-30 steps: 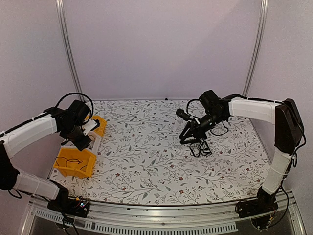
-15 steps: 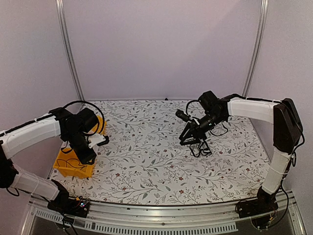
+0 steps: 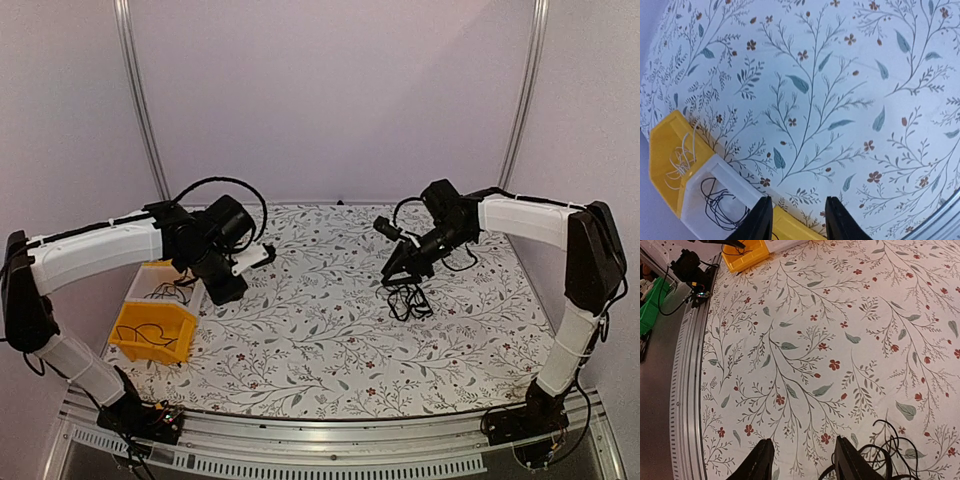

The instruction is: Untangle the cables

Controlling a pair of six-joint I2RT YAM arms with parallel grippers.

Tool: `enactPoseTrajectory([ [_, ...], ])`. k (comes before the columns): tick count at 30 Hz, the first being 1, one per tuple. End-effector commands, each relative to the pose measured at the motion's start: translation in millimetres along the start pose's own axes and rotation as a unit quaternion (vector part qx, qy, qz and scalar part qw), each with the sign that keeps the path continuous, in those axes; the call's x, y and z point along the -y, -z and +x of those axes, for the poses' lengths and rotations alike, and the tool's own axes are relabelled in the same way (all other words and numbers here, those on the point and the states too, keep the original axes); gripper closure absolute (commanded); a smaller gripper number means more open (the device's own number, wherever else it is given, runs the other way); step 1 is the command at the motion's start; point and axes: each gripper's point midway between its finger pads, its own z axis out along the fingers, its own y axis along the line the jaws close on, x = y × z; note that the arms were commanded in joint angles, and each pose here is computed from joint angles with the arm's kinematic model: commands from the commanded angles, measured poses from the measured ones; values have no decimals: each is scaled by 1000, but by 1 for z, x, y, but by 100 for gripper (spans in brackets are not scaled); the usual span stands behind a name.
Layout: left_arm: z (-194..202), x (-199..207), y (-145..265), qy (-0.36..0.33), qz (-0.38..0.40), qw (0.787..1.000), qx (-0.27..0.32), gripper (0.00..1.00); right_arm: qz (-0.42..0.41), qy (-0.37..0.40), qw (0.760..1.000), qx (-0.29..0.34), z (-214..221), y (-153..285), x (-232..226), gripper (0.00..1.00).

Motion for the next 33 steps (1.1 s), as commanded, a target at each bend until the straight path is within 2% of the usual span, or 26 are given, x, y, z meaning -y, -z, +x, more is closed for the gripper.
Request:
enactPoseTrajectory([
  [1,-111,12,9,11,-17,988,154,64,98,-45,994,-21,27,40,44,54],
  [4,-161,37,4,23,11,976,216,64,134,-61,987,-60,51,41,58,53],
  [8,-210,54,-5,76,46,953,290,63,129,-82,986,-68,58,34,62,52],
  [10,-226,56,-10,128,64,942,303,62,124,-96,985,-68,60,30,67,52],
  [13,-243,63,-16,154,73,931,323,58,118,-115,983,-76,64,20,76,52],
  [17,-250,71,-15,163,67,920,349,56,109,-122,983,-84,67,9,85,52],
  [22,-254,87,-3,151,108,912,366,58,103,-115,983,-99,67,-5,88,55],
  [23,-258,87,4,149,108,904,385,58,102,-114,983,-101,68,-7,89,56],
  [27,-257,91,15,143,112,892,414,58,102,-119,982,-105,67,-13,92,63],
  [33,-258,95,22,142,115,881,437,59,97,-129,980,-113,71,-17,94,84],
])
